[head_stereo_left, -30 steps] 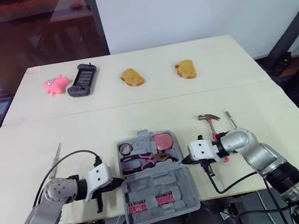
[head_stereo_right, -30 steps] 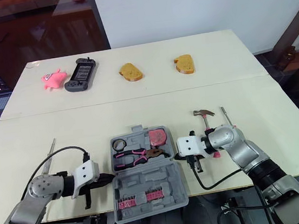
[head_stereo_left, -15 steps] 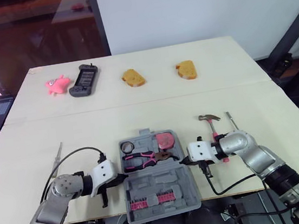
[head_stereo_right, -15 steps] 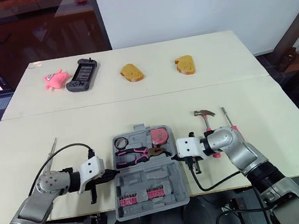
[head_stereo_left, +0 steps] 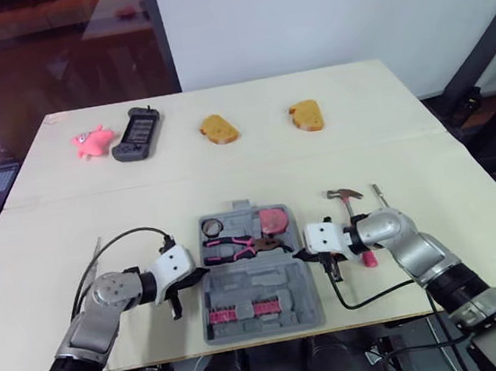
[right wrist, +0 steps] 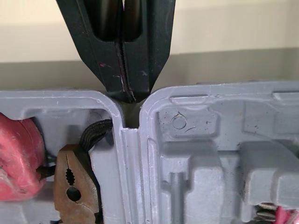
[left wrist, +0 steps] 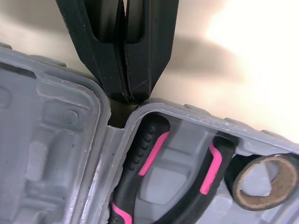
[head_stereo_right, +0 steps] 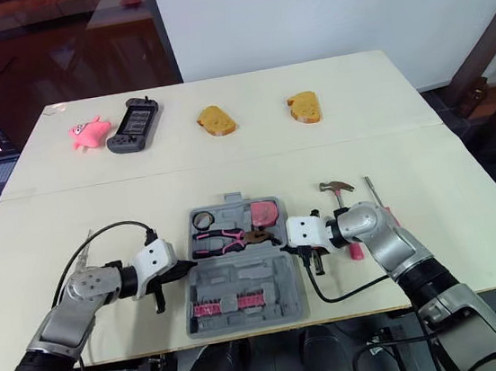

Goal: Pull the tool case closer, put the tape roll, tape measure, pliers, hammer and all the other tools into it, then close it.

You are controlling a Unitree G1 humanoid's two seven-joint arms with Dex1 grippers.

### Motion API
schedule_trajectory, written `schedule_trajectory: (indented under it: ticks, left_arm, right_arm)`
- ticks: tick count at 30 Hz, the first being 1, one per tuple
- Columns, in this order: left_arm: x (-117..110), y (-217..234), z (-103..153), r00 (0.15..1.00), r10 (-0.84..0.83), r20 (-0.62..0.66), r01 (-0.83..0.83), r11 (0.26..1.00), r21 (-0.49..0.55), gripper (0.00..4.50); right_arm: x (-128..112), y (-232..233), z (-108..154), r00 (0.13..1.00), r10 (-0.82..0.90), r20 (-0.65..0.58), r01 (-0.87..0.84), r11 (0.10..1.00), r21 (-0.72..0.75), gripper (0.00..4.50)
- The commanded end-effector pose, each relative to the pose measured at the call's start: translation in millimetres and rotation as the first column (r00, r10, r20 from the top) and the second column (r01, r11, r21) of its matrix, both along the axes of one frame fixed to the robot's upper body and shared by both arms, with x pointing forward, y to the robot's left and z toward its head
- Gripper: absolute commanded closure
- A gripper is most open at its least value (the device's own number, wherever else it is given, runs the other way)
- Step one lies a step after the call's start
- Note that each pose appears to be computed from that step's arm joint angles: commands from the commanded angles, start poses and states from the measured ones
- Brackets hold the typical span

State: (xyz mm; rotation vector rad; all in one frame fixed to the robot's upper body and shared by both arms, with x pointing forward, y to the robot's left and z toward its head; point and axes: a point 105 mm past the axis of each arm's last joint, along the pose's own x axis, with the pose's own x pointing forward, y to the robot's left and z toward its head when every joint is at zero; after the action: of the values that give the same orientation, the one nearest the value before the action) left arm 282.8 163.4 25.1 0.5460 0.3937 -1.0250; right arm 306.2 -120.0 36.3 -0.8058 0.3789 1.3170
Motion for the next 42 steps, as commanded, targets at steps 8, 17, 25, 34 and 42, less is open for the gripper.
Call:
schedule_trajectory:
  ticks: [8,17,25,34,42]
  left_arm:
    - [15.4,-5.7,14.5,0.996,0.005,0.089,-0.005,1.0,-0.002,4.44]
    - [17.3,-14.4,17.7,0.994,-0.023,0.11,0.023,1.0,0.003,4.44]
    - [10.6,-16.7,12.4,0.996,-0.034,0.085,0.034,0.999,0.003,4.44]
    - [15.3,-6.8,15.2,0.996,-0.019,0.093,0.016,0.999,0.033,4.44]
    - [22.6,27.1,19.7,0.987,0.089,0.13,-0.097,0.994,0.059,4.44]
  right_arm:
    - [12.1,19.9,8.6,0.998,0.012,0.061,-0.015,0.999,0.049,4.5]
    - [9.4,18.2,3.3,0.999,0.003,0.05,-0.005,0.999,0.044,4.5]
    - [12.0,18.4,2.6,0.999,-0.013,0.05,0.011,0.999,0.048,4.5]
    - [13.0,13.5,0.0,0.999,-0.002,0.038,0.001,1.0,0.025,4.5]
    - [13.3,-16.9,-3.6,0.997,-0.074,0.027,0.074,0.997,-0.007,4.5]
